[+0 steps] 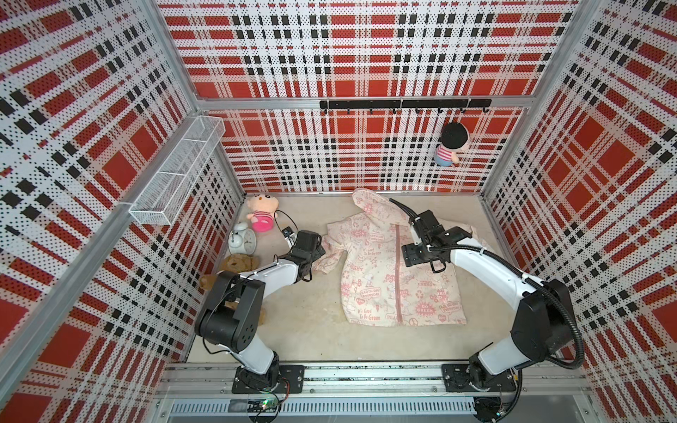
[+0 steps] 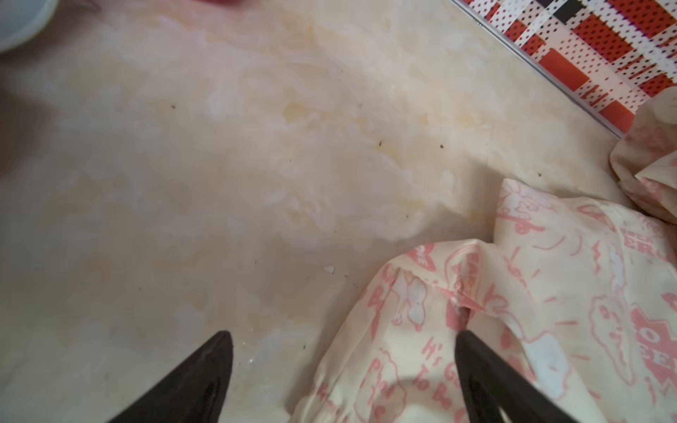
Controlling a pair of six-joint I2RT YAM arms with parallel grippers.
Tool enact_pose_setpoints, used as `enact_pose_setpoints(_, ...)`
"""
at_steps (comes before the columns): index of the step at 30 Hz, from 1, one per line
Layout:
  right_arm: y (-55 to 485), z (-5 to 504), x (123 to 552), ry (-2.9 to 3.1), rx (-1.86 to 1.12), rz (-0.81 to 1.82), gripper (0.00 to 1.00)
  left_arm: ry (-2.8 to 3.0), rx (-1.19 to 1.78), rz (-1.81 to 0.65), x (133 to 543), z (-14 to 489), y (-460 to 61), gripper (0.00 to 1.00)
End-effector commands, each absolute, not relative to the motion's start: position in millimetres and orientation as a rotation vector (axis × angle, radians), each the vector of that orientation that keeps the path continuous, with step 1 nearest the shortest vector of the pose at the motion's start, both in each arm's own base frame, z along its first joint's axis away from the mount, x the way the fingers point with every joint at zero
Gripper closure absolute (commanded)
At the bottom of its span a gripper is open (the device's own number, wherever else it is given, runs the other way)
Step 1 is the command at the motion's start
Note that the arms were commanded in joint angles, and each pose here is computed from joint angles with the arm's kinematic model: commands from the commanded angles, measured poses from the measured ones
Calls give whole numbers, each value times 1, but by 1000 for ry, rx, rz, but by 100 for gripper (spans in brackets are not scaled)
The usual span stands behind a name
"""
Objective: Unzip the jacket
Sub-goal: Flatten out the jacket at the center of the board.
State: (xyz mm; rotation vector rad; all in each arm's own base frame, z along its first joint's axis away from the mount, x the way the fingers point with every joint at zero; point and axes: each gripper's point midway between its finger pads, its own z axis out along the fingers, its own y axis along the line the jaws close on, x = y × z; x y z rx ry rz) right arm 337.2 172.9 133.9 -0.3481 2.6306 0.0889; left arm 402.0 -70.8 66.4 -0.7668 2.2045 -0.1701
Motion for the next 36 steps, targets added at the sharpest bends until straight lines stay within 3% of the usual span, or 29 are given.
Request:
enact_pose_setpoints(1, 220, 124, 327, 2597, -380, 184, 21, 2120, -922, -361, 401, 69, -73, 4)
enact_pose_setpoints(9, 282, 87, 302, 2628, -516, 158, 18, 2105, -1083, -518, 379, 50, -73, 6)
enact_pose_setpoints(16, 303, 87, 302, 2603, -529, 199, 22, 2094, -1191, -687, 373, 31, -89, 31)
enact_pose_setpoints(24, 304, 95, 302, 2560, -505, 242, 30, 2069, -1278, -807, 372, 21, -106, 46)
enact_pose_setpoints(30, 303, 99, 305, 2520, -488, 245, 46, 2083, -1249, -839, 387, 20, -121, 70)
enact_pose_setpoints(35, 293, 105, 301, 2477, -445, 259, 59, 2041, -1173, -872, 401, 33, -120, 99)
enact_pose_setpoints(36, 289, 105, 302, 2471, -438, 242, 61, 2034, -1121, -877, 408, 42, -120, 100)
